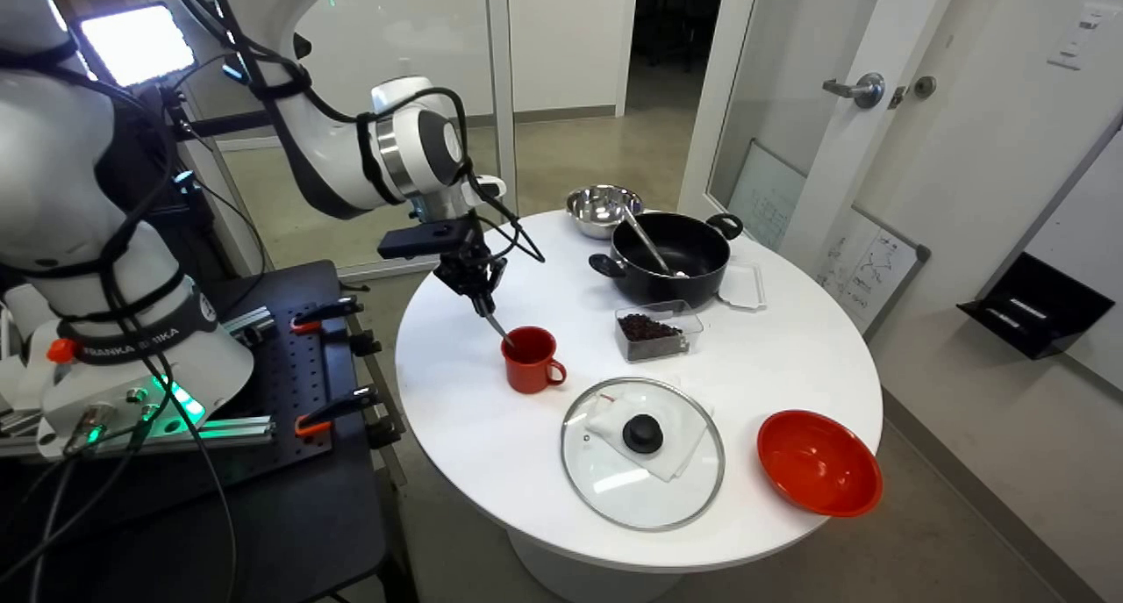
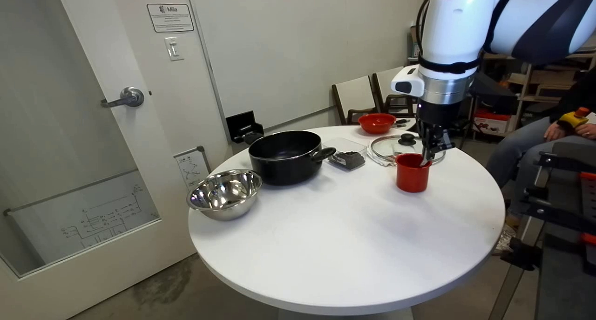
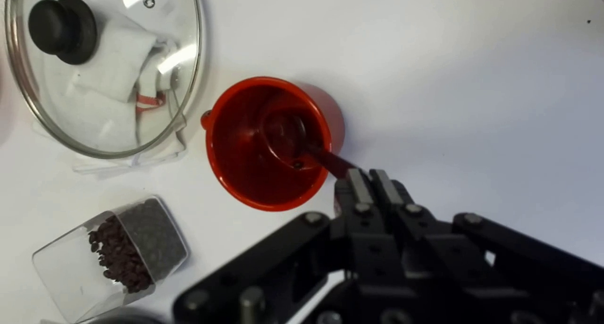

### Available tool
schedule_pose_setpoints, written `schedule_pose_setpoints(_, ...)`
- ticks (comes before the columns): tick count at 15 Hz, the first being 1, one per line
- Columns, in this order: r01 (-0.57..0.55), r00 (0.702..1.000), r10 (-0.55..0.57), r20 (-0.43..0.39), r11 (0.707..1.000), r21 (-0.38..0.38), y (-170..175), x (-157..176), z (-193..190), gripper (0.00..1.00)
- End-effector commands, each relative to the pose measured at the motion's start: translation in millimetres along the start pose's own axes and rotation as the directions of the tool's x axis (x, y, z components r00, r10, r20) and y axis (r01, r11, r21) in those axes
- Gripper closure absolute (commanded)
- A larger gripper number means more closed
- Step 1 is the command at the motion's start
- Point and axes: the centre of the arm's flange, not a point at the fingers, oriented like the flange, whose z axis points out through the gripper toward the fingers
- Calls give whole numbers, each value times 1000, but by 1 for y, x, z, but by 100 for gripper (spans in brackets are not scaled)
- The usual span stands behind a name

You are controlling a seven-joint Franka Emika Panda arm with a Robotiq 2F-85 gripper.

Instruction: Pick up the spoon from cup, then put it back in the cup

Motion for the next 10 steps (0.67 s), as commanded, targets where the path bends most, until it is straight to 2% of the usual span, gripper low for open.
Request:
schedule_pose_setpoints(1, 12, 1000, -12, 7, 1000, 0, 2, 4, -2, 99)
schedule_pose_setpoints(7, 3, 994, 16, 107, 985, -171, 24, -3, -35, 99)
schedule_pose_setpoints(10, -73, 997, 76, 7, 974, -216, 42, -4, -72, 99)
